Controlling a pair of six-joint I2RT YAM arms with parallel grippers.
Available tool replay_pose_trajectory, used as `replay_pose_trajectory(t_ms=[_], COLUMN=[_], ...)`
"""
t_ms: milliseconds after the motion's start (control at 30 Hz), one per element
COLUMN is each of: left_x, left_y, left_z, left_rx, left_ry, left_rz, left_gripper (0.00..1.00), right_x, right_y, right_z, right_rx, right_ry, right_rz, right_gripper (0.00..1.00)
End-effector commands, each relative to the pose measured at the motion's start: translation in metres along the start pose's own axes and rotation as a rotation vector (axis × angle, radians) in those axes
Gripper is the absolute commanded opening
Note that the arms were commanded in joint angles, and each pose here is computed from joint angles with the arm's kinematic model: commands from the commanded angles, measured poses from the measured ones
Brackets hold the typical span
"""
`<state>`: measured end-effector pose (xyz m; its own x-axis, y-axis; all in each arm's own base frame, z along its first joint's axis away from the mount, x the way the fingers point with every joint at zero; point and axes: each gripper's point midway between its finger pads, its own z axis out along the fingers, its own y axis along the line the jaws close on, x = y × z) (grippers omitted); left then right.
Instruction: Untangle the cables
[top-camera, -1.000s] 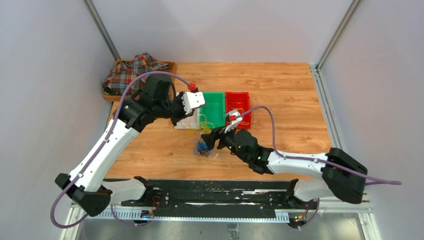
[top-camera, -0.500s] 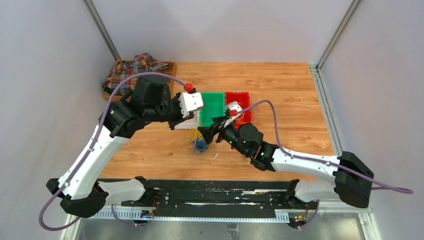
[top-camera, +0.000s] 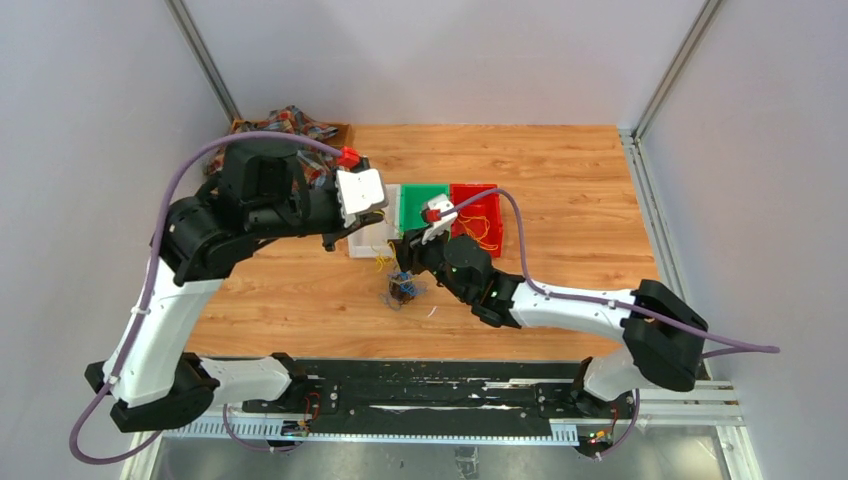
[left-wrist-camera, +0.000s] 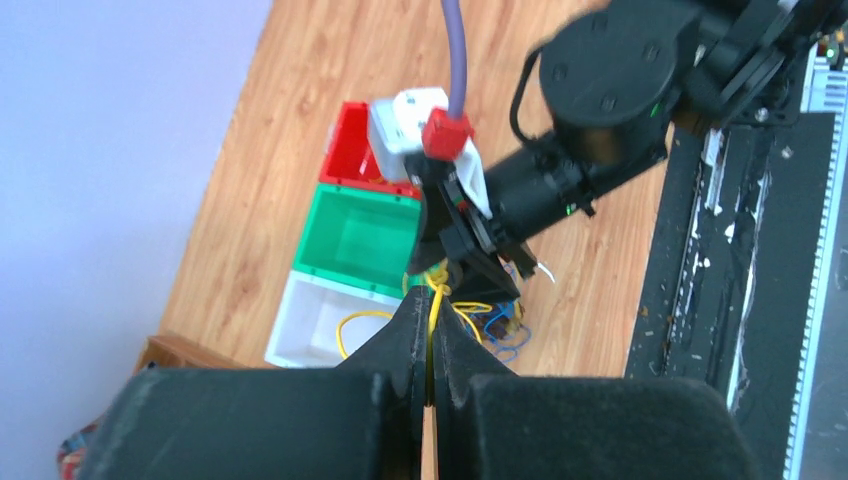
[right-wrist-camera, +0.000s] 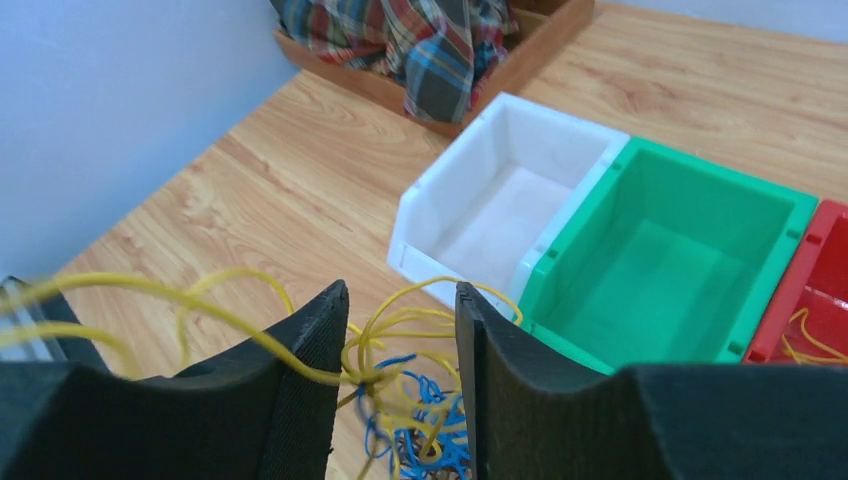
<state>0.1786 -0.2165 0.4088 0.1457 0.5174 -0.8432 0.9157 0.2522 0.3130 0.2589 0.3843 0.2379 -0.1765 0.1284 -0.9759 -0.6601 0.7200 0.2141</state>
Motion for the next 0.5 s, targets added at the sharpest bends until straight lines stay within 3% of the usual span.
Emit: replay_pose_trajectory(t_ms=[0,267,467], left_x=[-0.032,-0.072,-0.112], left_y=[0.003,0.021,0.066], left_z=[-0.019,-0.048,-0.08], left_rx=[-0.022,-0.121,-0.383], left_ry=[-0.084,-0.186,-0.321], left_rz=[0.019,0.058,0.094], left_gripper=[0.0,0.0,0.0], right_x=[0.028,0.11,0.153], right_y=[-0.017,-0.037,-0.044], right_z=[0.007,-0.009,-0.028], right_rx=[0.076,0.108,0.104], right_ry=[0.038,0.172,0.212], right_rz=[-0.004,0.022,0.03], right_gripper=[0.43,0.44,0.48])
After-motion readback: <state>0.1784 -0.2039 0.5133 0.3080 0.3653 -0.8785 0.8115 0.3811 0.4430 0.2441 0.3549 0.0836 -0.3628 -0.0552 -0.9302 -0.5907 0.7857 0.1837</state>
